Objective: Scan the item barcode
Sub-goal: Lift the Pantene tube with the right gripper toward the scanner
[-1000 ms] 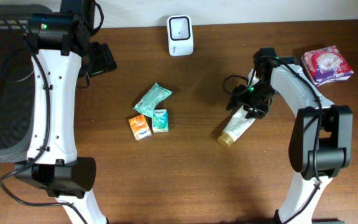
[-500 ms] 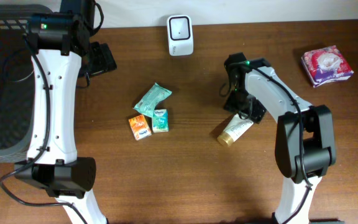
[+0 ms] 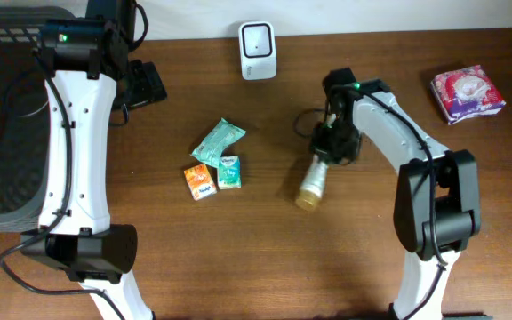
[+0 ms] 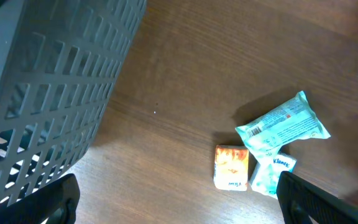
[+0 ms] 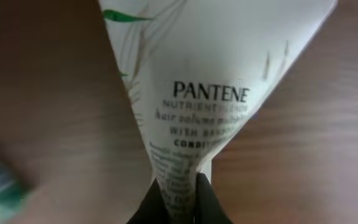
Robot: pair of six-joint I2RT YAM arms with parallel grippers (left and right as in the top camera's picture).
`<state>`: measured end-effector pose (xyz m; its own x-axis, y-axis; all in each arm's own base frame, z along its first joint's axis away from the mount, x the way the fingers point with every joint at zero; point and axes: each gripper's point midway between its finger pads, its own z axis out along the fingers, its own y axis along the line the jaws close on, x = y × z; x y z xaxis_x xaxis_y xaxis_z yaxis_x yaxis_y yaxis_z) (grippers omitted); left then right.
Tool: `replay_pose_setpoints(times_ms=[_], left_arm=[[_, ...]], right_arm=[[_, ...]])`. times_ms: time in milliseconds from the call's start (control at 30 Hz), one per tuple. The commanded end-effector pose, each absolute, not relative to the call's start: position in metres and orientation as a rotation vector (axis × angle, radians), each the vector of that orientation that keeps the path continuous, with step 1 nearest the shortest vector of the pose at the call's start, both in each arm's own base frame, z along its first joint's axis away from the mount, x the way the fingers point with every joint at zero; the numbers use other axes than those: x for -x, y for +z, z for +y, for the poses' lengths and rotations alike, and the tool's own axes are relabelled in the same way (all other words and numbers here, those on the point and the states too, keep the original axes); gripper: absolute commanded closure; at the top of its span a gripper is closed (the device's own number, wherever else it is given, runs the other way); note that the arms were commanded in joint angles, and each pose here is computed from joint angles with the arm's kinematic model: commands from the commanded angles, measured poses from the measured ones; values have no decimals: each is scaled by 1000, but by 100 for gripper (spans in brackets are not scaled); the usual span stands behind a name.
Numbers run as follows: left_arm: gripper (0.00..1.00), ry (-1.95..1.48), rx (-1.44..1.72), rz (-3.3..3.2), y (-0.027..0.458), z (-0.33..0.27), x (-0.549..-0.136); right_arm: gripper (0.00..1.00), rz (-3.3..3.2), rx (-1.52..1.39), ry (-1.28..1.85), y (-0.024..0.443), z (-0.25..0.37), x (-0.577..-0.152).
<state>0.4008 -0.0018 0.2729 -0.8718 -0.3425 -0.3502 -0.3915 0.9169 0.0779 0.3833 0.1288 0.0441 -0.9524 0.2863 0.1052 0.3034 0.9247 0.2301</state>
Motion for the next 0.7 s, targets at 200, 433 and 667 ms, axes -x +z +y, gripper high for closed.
replay_pose_setpoints(times_ms=[200,433,667], left_arm=[[1,204,537,2707,286,-2,-397],[1,204,537,2707,286,-2,-397],[1,204,537,2707,286,-2,-397]], right_arm=[[96,-2911,64,-857,50,176,-369],[41,-2910,231,-519,64,112,-362],[1,-3046,550,257,85,114,-356]])
